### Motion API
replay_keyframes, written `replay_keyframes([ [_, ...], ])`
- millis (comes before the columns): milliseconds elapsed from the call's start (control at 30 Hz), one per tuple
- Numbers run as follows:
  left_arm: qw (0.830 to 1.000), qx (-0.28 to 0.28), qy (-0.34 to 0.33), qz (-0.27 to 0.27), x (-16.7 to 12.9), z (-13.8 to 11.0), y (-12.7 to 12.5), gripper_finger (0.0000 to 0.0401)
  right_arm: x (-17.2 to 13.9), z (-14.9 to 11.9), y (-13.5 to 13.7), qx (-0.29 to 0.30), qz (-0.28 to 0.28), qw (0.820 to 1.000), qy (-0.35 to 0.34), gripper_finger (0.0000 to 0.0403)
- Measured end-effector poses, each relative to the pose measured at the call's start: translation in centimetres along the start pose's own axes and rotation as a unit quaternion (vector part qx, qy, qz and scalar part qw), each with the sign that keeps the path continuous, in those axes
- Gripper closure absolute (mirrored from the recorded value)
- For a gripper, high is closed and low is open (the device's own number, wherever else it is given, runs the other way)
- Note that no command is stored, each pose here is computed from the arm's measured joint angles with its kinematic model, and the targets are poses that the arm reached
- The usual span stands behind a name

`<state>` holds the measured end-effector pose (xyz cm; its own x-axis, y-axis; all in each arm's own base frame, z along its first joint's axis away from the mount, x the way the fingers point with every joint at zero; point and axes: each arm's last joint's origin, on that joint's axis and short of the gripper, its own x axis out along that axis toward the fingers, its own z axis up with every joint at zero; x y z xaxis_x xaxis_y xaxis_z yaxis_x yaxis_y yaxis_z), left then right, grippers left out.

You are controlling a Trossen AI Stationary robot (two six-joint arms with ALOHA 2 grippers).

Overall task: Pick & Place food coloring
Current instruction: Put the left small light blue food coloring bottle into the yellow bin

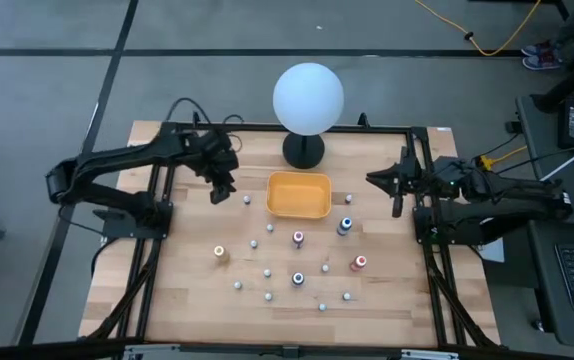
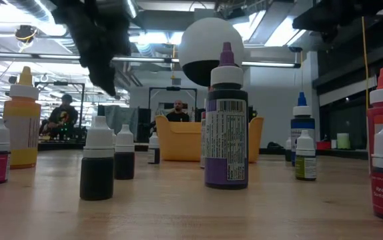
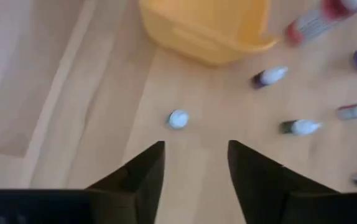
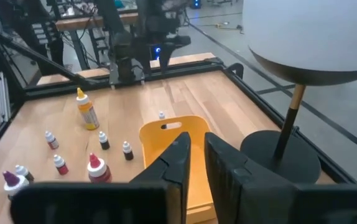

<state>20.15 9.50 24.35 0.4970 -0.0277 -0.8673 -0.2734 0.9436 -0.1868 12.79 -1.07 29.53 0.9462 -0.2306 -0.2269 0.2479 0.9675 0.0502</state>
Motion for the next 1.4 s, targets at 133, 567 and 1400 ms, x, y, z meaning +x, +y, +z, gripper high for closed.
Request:
replay_keyframes([
  [133, 0.999, 0.017, 0.039, 0.025, 1.9, 0.2, 0.3, 0.0201, 0.0, 0.0, 0.0, 0.0, 0.0, 1.0, 0.001, 0.0351],
  [567, 0.996, 0.053, 0.069, 0.027, 7.5, 1.4, -0.6, 0.0217, 0.0, -0.1, 0.0, -0.041, 0.001, 0.999, 0.004, 0.0351],
  [1400, 0.993, 0.061, 0.101, 0.025, 10.5, 1.2, -1.0, 0.0313, 0.0, -0.1, 0.0, -0.038, 0.001, 0.999, 0.005, 0.0351],
])
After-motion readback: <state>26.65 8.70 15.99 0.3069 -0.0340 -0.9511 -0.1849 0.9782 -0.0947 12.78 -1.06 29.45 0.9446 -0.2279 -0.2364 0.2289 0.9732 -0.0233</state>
